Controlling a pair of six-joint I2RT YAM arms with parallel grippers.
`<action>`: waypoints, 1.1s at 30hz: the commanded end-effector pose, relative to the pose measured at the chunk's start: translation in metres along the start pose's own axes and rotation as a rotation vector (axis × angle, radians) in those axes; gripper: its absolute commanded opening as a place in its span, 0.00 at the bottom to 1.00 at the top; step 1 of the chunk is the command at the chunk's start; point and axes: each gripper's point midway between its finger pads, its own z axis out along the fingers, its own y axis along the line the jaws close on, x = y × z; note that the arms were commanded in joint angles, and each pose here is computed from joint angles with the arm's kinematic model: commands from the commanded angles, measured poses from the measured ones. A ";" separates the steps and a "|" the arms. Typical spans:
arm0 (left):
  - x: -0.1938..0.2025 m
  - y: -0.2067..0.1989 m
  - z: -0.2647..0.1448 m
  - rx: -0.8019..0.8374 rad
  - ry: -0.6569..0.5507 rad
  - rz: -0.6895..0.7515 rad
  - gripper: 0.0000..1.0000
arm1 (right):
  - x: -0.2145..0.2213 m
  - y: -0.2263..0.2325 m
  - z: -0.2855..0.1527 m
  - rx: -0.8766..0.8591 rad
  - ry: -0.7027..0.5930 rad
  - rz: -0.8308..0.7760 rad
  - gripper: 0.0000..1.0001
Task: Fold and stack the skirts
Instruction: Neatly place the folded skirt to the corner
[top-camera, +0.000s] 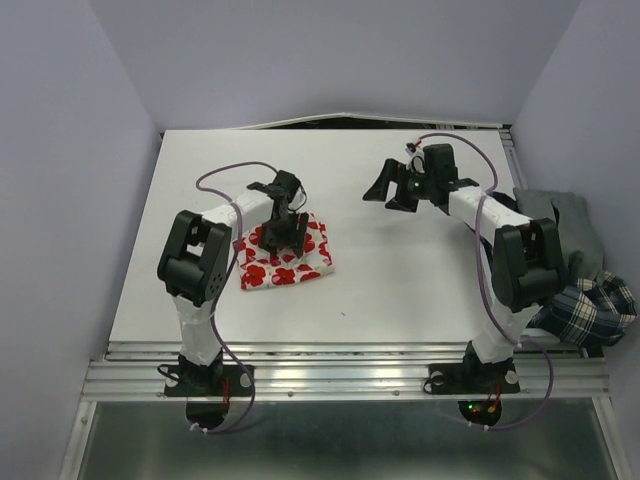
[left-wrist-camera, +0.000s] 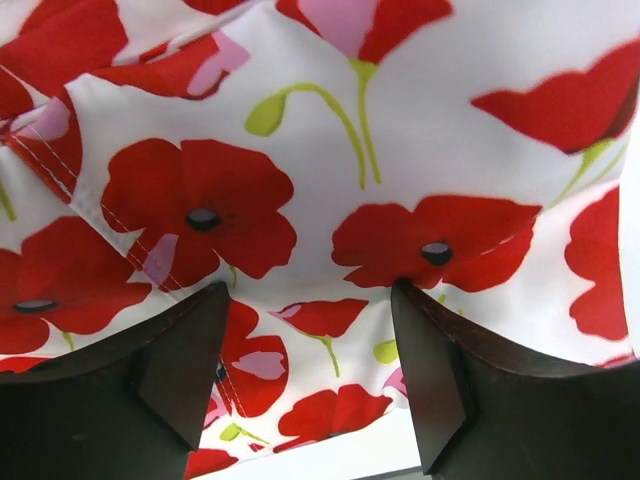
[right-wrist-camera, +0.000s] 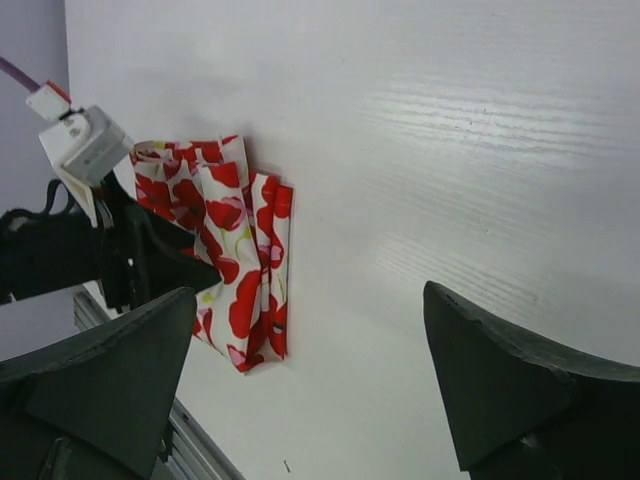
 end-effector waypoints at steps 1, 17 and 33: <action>-0.020 0.024 0.026 -0.097 0.018 -0.031 0.74 | -0.010 0.017 -0.014 -0.005 -0.015 -0.127 1.00; -0.221 -0.063 -0.035 0.089 -0.443 0.004 0.77 | -0.068 0.039 -0.023 0.146 -0.169 -0.314 1.00; -0.200 0.080 -0.257 -0.095 -0.885 -0.225 0.91 | 0.001 0.119 0.121 0.249 -0.133 -0.415 0.84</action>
